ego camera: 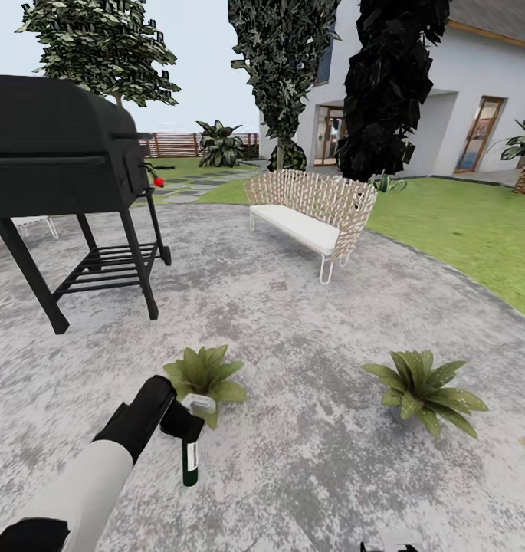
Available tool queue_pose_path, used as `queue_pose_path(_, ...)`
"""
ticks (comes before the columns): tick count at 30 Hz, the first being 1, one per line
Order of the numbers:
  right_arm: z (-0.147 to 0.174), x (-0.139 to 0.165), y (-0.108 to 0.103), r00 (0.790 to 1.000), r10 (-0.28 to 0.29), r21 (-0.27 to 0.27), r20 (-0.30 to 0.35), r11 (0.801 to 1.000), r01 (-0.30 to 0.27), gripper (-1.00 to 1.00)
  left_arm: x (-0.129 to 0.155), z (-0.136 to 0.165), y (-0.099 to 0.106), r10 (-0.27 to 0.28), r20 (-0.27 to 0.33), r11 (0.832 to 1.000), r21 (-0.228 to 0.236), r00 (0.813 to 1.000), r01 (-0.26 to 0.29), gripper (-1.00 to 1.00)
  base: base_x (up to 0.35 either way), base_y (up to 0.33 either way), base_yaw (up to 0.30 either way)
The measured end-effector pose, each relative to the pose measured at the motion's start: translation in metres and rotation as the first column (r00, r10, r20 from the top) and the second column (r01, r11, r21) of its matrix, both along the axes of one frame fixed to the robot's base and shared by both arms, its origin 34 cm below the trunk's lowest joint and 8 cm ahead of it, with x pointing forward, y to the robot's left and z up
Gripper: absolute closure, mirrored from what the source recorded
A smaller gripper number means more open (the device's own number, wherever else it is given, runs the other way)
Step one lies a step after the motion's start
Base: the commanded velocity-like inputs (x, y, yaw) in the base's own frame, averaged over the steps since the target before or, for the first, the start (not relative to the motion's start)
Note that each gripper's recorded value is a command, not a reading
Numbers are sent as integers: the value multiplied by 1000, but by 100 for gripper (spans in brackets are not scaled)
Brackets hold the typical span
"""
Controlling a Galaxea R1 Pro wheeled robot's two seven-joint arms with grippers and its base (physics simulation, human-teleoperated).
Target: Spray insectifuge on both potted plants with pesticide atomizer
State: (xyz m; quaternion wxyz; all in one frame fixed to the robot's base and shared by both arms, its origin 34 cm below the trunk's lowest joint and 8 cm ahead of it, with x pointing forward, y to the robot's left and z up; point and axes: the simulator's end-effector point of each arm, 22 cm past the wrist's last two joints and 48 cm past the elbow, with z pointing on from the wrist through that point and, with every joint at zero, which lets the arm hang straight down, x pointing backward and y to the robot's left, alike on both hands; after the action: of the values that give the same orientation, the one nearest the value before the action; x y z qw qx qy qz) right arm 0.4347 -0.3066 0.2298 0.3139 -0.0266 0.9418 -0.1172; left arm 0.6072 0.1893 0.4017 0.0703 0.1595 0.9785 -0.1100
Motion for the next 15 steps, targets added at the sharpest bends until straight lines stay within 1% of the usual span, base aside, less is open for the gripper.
queue_pose_path(2,0,0,0,1000,0,0,1,1000,0,-100,0,-1,1,-1,3,1000,4,1000,1,100,260,-136,13)
queue_pose_path(6,-1,-1,1,1000,0,1,-2,1000,0,-100,-1,-3,2,-7,3,1000,14,1000,7,100,205,-82,128)
queue_pose_path(10,-3,-2,0,1000,0,0,-7,1000,0,-100,-3,-7,0,-35,-3,999,34,999,35,100,40,-10,127)
queue_pose_path(13,-3,-3,0,1000,0,0,-8,1000,0,-100,-5,-9,4,-35,-10,998,43,999,36,100,18,-1,26)
queue_pose_path(15,-3,-3,0,1000,0,0,-9,1000,0,-100,-9,-13,9,-31,-24,998,49,999,32,100,150,0,6)
